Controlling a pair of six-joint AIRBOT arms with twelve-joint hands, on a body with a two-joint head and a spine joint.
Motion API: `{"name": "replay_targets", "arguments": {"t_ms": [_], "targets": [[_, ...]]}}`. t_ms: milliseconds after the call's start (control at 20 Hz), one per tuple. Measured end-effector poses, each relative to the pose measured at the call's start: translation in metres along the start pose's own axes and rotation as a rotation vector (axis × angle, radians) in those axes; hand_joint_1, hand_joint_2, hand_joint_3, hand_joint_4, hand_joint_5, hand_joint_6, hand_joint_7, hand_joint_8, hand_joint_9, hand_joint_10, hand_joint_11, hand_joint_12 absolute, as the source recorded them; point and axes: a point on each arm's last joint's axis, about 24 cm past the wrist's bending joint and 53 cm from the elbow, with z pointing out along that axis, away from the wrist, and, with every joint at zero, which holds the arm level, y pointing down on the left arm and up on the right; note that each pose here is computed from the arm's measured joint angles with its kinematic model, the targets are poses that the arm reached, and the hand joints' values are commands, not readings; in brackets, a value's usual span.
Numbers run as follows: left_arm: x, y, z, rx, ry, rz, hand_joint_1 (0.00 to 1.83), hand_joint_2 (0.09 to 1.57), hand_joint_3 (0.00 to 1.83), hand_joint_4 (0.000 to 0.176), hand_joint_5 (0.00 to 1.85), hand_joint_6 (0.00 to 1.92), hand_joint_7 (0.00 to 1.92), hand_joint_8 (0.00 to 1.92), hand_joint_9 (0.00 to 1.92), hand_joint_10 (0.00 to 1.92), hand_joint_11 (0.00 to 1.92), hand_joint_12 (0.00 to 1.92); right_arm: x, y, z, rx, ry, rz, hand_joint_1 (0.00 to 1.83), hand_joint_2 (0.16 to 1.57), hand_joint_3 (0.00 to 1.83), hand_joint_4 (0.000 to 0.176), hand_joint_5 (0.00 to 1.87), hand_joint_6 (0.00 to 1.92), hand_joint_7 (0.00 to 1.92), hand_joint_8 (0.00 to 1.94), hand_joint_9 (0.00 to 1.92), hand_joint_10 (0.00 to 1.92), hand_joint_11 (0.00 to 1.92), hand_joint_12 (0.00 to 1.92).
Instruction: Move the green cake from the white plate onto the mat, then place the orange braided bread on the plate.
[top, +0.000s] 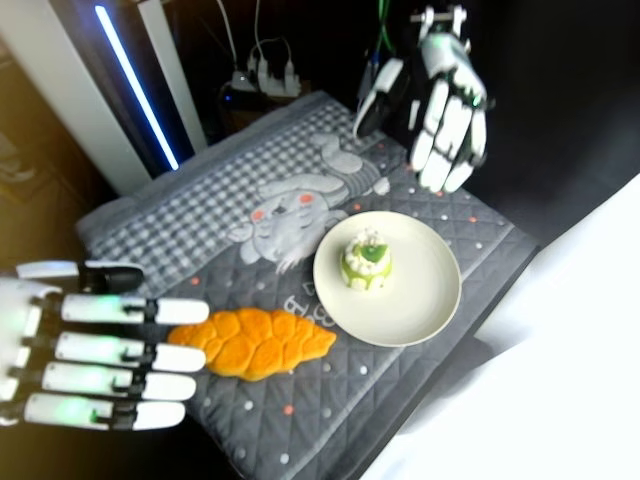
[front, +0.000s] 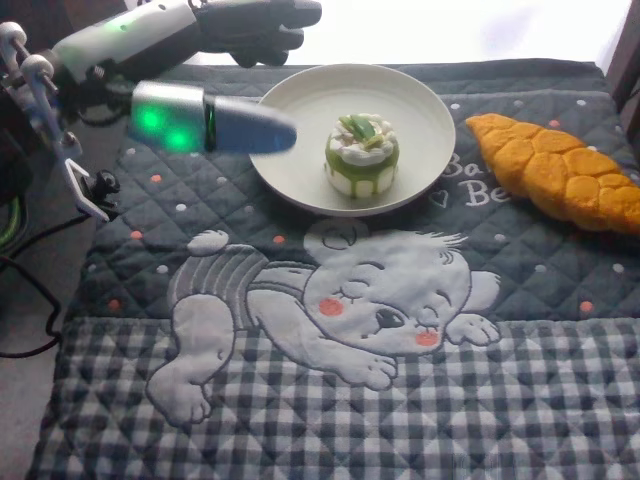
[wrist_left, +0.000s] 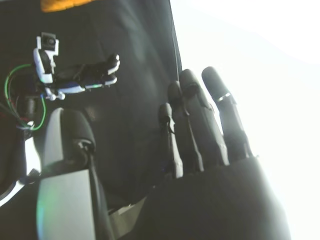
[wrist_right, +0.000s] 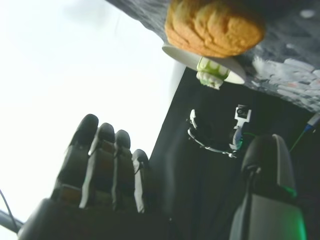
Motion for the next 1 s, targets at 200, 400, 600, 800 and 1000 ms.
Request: {"name": "replay_targets", "arguments": {"t_ms": [200,400,600,800,1000], "targets": [[-0.017,-0.005,-0.009,0.013,-0.023,-0.006,0.31,0.86,0.00,0.136,0.33,0.01,0.43,0.00,0.57,0.01,0.11,1.13,0.037,0.038,0.054,-0.135,0.059,-0.008,0.68,0.83,0.02,0.000,0.06,0.00,0.27,0.00,0.31,0.16,0.00,1.92],[-0.030,0.000,0.004,-0.037,-0.010,0.057,0.48,0.83,0.00,0.092,0.29,0.00,0.47,0.01,0.56,0.01,0.09,1.11,0.063,0.020,0.053,-0.069,0.144,-0.032,0.71,0.77,0.00,0.003,0.07,0.01,0.26,0.00,0.28,0.13,0.00,1.92],[-0.024,-0.003,0.013,-0.042,0.040,0.096,0.58,0.75,0.00,0.084,0.32,0.01,0.48,0.00,0.54,0.00,0.10,1.13,0.047,0.021,0.052,-0.071,0.108,-0.034,0.66,0.76,0.00,0.014,0.06,0.00,0.26,0.00,0.29,0.13,0.00,1.92],[-0.015,-0.003,0.023,-0.049,0.084,0.102,0.59,0.77,0.00,0.100,0.34,0.01,0.47,0.00,0.56,0.00,0.02,1.27,0.044,0.034,0.046,-0.098,0.108,-0.031,0.58,0.78,0.00,0.033,0.07,0.00,0.29,0.01,0.32,0.13,0.00,1.92],[-0.009,0.002,0.029,-0.076,0.128,0.131,0.70,0.88,0.00,0.069,0.35,0.00,0.50,0.00,0.60,0.00,0.16,0.95,0.030,0.057,0.040,-0.174,0.068,-0.017,0.46,0.87,0.04,0.076,0.14,0.02,0.34,0.01,0.37,0.09,0.00,1.92]]}}
